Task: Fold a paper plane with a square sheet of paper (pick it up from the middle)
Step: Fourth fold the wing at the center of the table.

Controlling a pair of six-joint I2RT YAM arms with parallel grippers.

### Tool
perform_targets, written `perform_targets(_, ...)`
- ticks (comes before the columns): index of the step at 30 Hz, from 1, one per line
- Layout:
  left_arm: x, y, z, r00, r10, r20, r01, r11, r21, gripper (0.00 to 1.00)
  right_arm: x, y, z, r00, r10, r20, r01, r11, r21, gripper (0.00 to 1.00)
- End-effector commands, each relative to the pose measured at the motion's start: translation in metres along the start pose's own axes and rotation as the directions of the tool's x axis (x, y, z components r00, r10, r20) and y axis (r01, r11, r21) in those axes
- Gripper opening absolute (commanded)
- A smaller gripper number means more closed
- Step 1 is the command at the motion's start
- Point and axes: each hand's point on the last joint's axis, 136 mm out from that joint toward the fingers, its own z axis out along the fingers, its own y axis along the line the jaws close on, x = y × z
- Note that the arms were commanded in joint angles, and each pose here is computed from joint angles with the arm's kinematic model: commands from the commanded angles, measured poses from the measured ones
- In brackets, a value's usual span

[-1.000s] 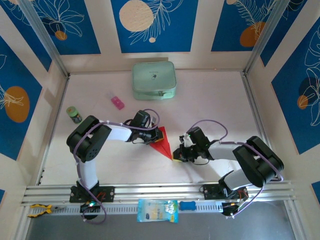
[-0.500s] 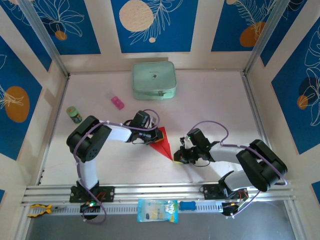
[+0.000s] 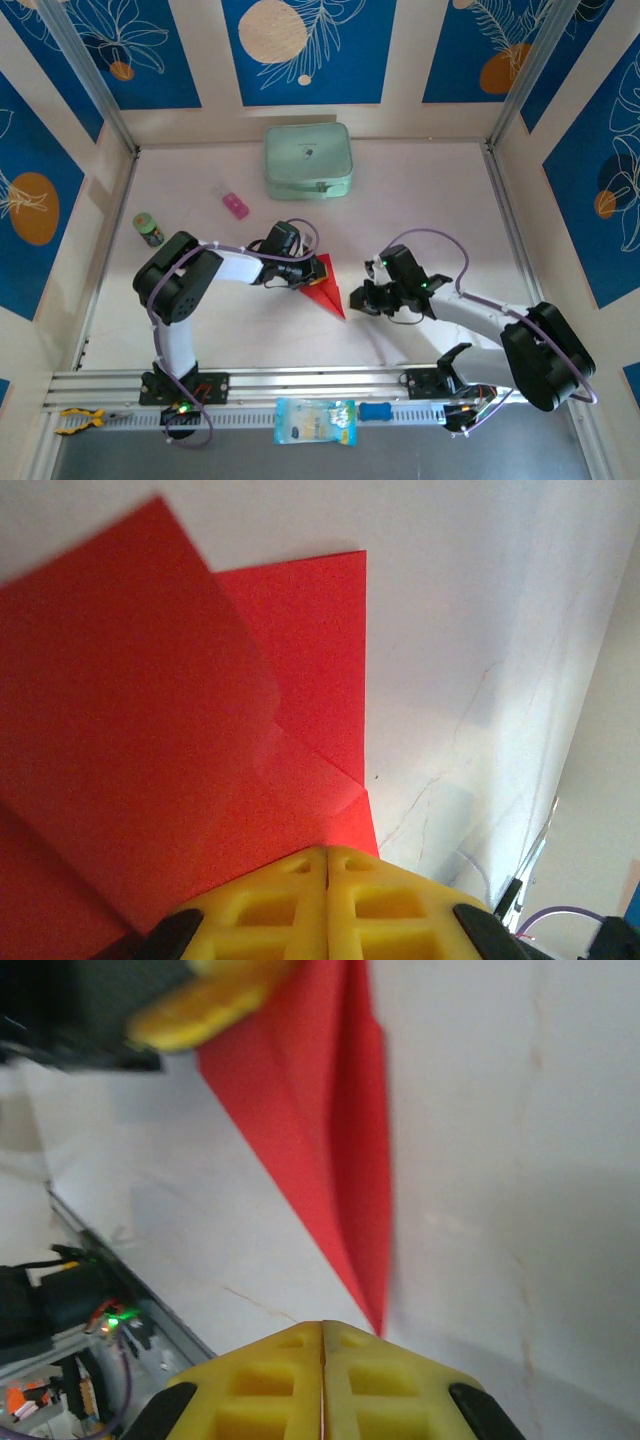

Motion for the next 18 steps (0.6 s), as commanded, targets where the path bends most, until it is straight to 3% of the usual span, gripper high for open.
perform_targets(1, 0.009, 0.035, 0.002, 0.999, -0.048, -0.013, 0.047, 0.994, -0.101, 0.07, -0.014, 0.034, 0.004, 0.997, -0.071, -0.026, 0.068, 0.992, -0.108, 0.08)
perform_targets(7, 0.009, 0.035, 0.003, 0.999, -0.048, -0.015, 0.046, 0.993, -0.105, 0.07, -0.026, 0.044, 0.038, 0.990, -0.111, -0.092, 0.105, 0.993, -0.062, 0.07)
perform_targets(18, 0.011, 0.040, 0.004, 0.998, -0.055, -0.019, 0.053, 0.992, -0.110, 0.07, -0.017, 0.004, 0.064, 0.988, -0.059, -0.143, 0.068, 0.996, 0.058, 0.07)
